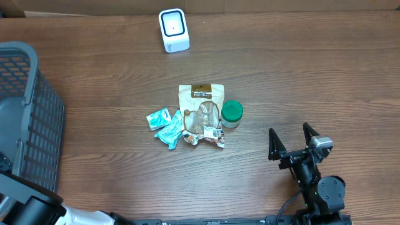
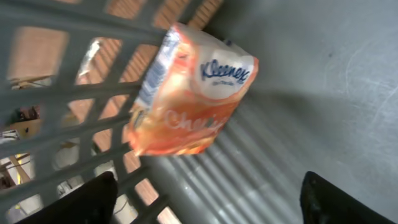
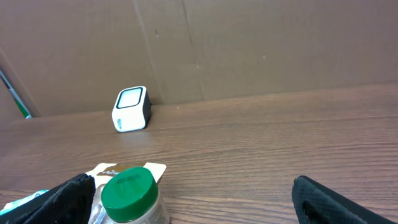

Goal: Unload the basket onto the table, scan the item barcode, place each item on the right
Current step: 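Move the left gripper back into the basket to the orange pack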

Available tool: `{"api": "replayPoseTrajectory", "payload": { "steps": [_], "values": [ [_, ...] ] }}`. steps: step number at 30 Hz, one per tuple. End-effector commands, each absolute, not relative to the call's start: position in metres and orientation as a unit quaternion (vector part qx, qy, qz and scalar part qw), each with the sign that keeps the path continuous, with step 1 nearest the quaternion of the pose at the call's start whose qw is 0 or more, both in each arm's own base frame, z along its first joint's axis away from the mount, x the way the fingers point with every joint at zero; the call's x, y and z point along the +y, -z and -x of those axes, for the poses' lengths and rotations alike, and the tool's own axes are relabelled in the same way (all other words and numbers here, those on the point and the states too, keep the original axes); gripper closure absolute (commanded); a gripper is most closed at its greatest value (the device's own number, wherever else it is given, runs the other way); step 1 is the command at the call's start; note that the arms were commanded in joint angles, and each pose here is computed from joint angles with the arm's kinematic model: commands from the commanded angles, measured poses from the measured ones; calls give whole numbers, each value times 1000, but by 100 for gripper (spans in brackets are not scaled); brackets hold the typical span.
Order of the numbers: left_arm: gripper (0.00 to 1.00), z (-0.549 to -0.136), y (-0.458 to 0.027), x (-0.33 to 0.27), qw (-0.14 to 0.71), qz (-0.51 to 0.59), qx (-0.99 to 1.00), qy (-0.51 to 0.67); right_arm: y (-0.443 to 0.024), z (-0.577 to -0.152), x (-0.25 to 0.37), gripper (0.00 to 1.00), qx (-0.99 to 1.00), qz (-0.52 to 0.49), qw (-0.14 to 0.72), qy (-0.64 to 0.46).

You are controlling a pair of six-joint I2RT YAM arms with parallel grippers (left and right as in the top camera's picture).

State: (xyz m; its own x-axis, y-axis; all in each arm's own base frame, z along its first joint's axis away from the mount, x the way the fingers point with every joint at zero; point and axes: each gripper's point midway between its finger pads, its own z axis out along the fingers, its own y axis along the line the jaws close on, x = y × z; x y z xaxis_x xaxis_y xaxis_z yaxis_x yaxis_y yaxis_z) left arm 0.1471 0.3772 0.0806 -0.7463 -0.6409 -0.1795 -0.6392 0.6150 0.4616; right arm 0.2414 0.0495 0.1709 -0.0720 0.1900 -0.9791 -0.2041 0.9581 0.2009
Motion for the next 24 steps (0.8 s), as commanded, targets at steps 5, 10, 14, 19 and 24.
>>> {"api": "replayPoseTrajectory", "payload": {
  "steps": [5, 10, 14, 19, 24],
  "values": [
    [24, -145, -51, 382, 26, -349, -903, 249, -170, -242, 49, 0, 715, 4, 684, -143],
    [24, -149, -54, 390, 14, -352, -898, 263, -170, -242, 49, 0, 715, 4, 684, -143],
    [26, -152, -54, 392, 7, -351, -898, 265, -170, -242, 49, 0, 715, 4, 684, -143],
    [25, -161, -58, 398, -8, -344, -897, 279, -170, -242, 49, 0, 715, 4, 684, -143],
    [23, -165, -61, 404, -18, -343, -894, 288, -170, -242, 49, 0, 715, 4, 684, -143]
  ]
}}
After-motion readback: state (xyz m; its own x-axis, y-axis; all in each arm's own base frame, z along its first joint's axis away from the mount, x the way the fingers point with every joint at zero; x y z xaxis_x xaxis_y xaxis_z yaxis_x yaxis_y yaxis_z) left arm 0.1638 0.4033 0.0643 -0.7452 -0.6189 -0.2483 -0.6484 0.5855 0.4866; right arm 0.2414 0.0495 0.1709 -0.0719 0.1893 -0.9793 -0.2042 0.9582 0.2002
